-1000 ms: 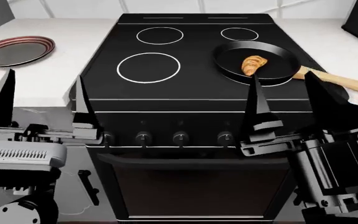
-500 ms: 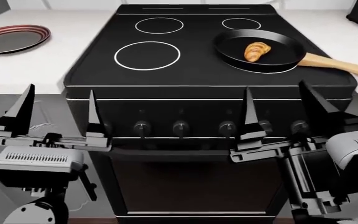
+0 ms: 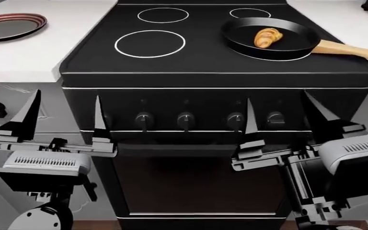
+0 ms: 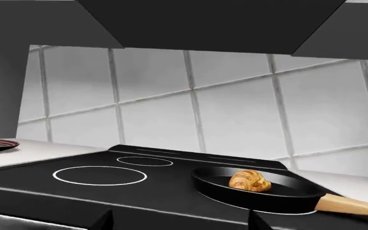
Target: Pick the croissant and place it on the pan. Then turn on the stove to warm the croissant.
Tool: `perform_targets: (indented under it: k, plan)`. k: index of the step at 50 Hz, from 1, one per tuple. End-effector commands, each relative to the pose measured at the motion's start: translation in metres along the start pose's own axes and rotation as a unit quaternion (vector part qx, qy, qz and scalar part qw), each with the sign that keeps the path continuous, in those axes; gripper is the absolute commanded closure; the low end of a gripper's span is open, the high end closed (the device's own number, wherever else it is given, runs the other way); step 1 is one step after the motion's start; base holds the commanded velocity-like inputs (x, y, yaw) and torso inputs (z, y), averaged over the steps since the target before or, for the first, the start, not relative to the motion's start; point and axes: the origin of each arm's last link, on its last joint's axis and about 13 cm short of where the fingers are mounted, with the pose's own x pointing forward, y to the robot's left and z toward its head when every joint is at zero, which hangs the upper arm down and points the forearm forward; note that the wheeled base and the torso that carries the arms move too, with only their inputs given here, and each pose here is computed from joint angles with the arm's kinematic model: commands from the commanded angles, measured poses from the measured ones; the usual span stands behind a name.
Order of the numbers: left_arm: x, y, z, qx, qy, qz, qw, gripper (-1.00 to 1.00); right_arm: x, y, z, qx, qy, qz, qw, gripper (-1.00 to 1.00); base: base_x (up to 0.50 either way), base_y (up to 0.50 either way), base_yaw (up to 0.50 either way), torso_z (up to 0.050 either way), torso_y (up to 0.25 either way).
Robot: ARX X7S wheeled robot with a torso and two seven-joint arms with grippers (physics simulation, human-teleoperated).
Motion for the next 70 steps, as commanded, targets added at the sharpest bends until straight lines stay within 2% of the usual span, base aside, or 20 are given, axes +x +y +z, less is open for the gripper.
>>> perform_targets:
  k: [1,34,70]
  plan:
    - [-0.0006,0.0000,-0.0009,0.001,0.001,0.001,1.000,-1.00,-0.0008,-0.0005,-0.0024,-0.007,0.012,0.002,1.000,-1.00,0.00,0.00,0.00,-0.050,0.008]
    - [-0.0018,-0.0002,-0.0034,0.000,0.006,0.002,1.000,-1.00,-0.0015,0.0005,-0.0072,0.004,0.034,0.006,0.999,-1.00,0.00,0.00,0.00,-0.050,0.007]
    - [-0.0014,-0.0001,-0.0058,0.005,0.010,0.004,1.000,-1.00,0.0001,0.0004,-0.0066,0.010,0.031,0.003,0.999,-1.00,0.00,0.00,0.00,-0.050,0.007]
